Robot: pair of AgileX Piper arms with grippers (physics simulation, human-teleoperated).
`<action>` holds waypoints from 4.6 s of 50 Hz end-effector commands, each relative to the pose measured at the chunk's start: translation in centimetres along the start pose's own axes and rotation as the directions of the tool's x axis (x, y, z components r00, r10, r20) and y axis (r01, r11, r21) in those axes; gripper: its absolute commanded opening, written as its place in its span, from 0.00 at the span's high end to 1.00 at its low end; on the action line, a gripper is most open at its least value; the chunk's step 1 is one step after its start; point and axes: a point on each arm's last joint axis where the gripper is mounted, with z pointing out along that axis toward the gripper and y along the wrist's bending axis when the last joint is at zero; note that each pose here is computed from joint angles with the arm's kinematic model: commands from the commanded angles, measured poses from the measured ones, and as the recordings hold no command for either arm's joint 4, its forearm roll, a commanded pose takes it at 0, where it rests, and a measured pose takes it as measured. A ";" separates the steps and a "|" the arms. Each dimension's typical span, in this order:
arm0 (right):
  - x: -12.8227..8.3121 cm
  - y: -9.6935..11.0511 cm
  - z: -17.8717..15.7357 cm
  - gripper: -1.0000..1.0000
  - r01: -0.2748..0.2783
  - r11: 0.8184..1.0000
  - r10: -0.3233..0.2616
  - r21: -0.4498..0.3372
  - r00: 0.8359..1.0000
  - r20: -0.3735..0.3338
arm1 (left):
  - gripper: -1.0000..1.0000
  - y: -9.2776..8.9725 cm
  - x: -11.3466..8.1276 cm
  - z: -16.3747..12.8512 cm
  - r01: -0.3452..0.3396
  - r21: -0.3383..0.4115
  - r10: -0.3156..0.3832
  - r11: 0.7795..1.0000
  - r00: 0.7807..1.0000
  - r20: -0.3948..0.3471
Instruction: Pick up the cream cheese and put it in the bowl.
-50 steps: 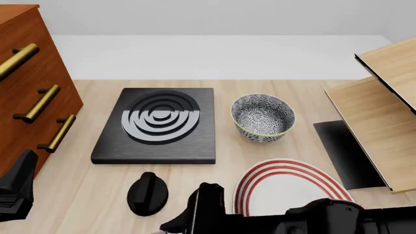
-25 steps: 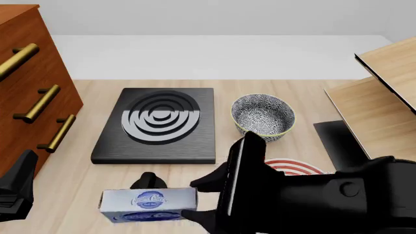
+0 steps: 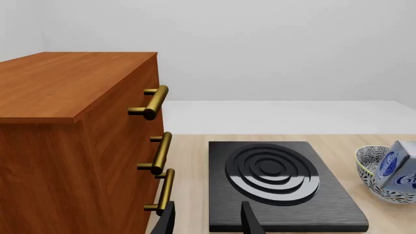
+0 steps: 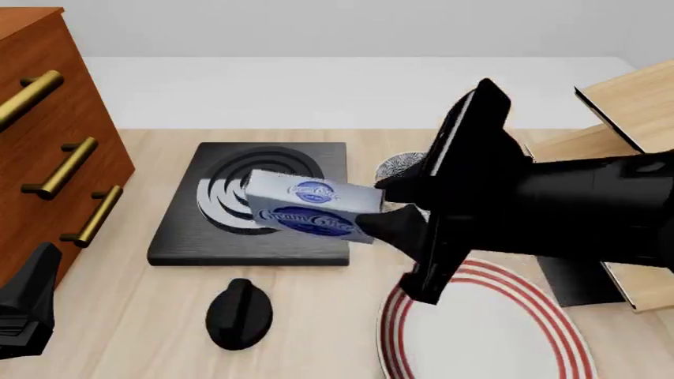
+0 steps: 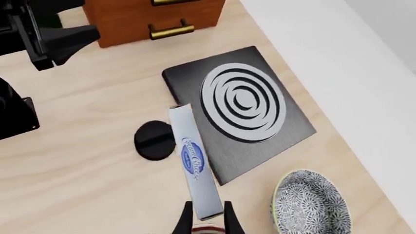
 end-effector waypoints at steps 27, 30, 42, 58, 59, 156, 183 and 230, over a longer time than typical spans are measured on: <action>-0.4 -11.4 -1.6 1.00 -0.102 0.948 0.168 0.301 0.966 -0.199 | 0.00 0.0 0.0 0.0 0.000 0.000 0.000 1.000 1.000 0.000; -0.2 -12.0 -1.8 1.00 -0.107 0.943 0.180 0.317 0.961 -0.210 | 0.00 0.0 0.0 0.0 0.000 0.000 0.000 1.000 1.000 0.000; 1.5 -14.2 -1.9 1.00 -0.135 0.918 0.243 0.373 0.934 -0.260 | 0.00 0.0 0.0 0.0 0.000 0.000 0.000 1.000 1.000 0.000; 3.7 -15.7 -1.0 1.00 -0.156 0.902 0.292 0.403 0.908 -0.301 | 0.00 0.0 0.0 0.0 0.000 0.000 0.000 1.000 1.000 0.000; 3.8 -15.9 -0.9 1.00 -0.160 0.899 0.298 0.408 0.905 -0.302 | 0.00 0.0 0.0 0.0 0.000 0.000 0.000 1.000 1.000 0.000; 10.4 -16.0 6.7 1.00 -0.231 0.890 0.376 0.394 0.860 -0.344 | 0.00 0.0 0.0 0.0 0.000 0.000 0.000 1.000 1.000 0.000; 10.9 -16.1 7.3 1.00 -0.234 0.889 0.381 0.394 0.855 -0.351 | 0.00 0.0 0.0 0.0 0.000 0.000 0.000 1.000 1.000 0.000; 3.8 -15.0 1.6 0.00 -0.230 0.883 0.334 0.410 0.920 -0.204 | 0.00 0.0 0.0 0.0 0.000 0.000 0.000 1.000 1.000 0.000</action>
